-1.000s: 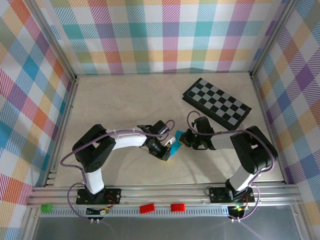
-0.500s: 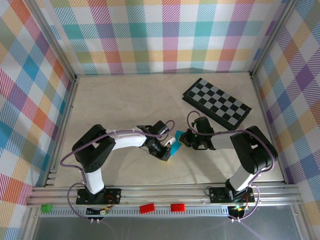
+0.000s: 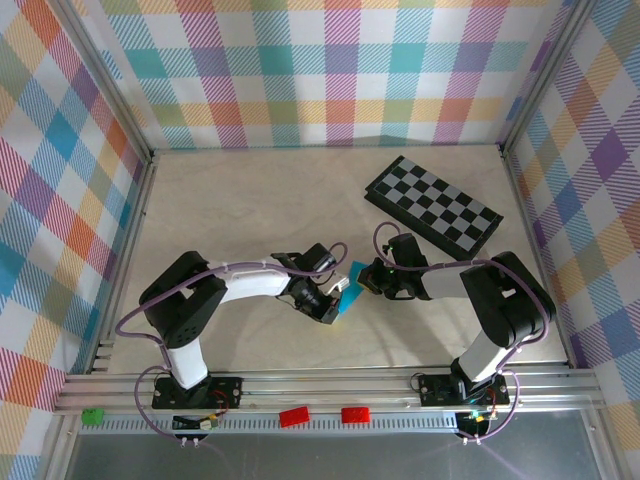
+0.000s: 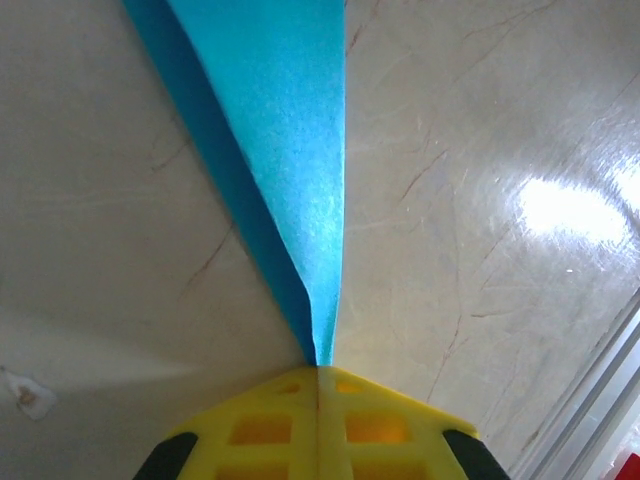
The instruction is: Fold a paper plane with a square sheet of paper (pick it up from the middle)
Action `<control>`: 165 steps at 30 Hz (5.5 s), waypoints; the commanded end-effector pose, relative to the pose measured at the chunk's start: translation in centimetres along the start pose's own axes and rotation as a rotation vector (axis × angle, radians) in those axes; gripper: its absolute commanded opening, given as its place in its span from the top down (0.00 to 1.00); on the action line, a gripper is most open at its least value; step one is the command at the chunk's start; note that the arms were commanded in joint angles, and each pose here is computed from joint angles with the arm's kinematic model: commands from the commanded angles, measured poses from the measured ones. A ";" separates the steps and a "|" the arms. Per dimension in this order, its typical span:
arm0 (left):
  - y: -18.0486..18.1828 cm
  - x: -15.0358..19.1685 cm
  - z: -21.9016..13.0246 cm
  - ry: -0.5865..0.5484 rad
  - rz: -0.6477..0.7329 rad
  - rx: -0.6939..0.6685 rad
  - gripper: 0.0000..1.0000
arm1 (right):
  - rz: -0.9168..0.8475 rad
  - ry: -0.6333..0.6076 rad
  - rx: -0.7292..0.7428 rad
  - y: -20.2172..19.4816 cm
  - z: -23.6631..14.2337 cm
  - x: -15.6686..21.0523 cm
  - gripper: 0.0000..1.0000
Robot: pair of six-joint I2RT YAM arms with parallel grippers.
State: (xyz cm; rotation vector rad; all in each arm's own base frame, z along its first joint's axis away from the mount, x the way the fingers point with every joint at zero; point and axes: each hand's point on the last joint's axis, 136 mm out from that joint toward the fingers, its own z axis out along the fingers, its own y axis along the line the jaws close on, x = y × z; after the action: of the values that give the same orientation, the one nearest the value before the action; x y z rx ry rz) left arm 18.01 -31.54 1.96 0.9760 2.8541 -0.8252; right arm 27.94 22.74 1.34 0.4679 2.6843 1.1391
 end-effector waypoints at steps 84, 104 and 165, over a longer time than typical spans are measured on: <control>4.8 -8.3 -8.4 -0.428 -0.303 -0.163 1.00 | -0.122 -0.027 -0.130 4.8 -7.7 2.6 0.46; 6.3 -4.7 -9.4 -0.399 -0.358 -0.302 0.99 | -0.154 0.243 -0.118 9.0 2.7 5.4 0.74; 5.4 -1.9 -3.9 -0.233 -0.383 -0.184 0.77 | -0.114 0.270 -0.054 6.0 4.1 5.9 0.90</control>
State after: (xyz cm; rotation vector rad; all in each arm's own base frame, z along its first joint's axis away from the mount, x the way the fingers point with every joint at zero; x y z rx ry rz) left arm 23.25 -26.82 3.02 0.2504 2.8685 -0.6486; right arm 25.17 31.66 2.43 0.1684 2.8487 1.3224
